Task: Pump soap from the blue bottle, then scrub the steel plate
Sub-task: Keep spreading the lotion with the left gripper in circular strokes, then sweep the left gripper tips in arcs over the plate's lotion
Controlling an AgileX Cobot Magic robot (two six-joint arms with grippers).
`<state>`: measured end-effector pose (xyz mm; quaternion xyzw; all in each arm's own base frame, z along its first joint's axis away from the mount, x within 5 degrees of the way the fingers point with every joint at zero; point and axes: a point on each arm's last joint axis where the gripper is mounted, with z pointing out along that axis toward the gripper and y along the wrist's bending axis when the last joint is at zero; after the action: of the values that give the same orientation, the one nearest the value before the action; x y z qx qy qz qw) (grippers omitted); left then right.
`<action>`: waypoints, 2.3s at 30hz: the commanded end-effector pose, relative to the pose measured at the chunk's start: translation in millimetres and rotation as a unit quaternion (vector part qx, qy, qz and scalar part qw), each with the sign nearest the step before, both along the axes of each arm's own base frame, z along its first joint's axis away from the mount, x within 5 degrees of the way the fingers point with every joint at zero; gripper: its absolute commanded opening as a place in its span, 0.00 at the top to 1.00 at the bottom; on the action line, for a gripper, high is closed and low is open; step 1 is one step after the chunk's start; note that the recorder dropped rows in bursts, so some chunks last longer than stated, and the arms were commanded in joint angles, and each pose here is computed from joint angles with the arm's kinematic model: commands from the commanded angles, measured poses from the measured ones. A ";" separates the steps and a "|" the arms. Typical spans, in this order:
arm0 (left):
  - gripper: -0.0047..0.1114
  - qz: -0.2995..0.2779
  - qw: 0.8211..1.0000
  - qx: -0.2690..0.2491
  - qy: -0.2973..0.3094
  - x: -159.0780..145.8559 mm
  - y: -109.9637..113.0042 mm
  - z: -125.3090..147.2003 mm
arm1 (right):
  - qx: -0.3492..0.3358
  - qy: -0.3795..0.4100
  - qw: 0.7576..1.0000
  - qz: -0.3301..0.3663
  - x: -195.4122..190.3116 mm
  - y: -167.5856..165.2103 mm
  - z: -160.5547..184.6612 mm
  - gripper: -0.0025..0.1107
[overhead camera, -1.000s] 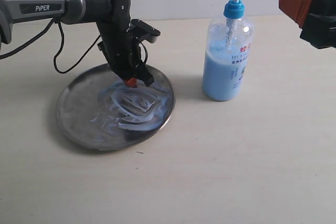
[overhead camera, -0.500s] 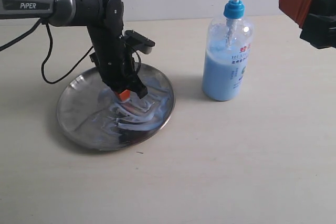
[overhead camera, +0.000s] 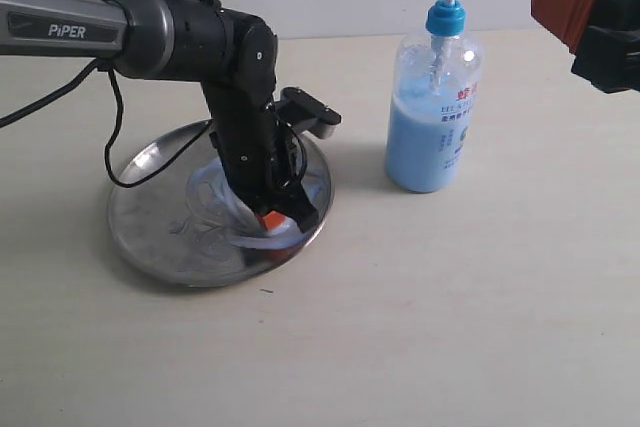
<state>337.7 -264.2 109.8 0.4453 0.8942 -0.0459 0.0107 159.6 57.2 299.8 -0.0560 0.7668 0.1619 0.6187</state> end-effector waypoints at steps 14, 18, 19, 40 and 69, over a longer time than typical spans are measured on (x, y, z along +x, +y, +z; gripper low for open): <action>0.96 -0.002 0.996 -0.053 -0.070 23.6 -18.5 -1.4 | -0.003 -0.002 1.000 0.001 -2.0 -0.6 -0.5 0.50; 0.96 -0.003 0.996 -0.054 -0.074 35.8 -26.2 -6.3 | -0.003 -0.002 1.000 0.001 -2.0 -0.6 -0.5 0.50; 0.96 -0.001 0.996 -0.053 -0.072 39.7 -26.1 -9.4 | -0.003 -0.002 1.000 0.001 -2.0 -0.6 -0.5 0.50; 0.96 0.090 0.994 -0.024 -0.048 95.3 52.2 -21.6 | -0.004 -0.002 1.000 0.002 -2.0 -0.6 -0.5 0.73; 0.96 0.090 0.995 0.008 0.044 5.0 81.5 -35.7 | -0.005 0.004 1.000 0.006 -2.4 0.1 -1.6 0.77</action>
<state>366.9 -176.1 101.1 0.3562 0.9327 -0.0489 0.0288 159.2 57.8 298.7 -0.0587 0.7704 0.1637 0.6133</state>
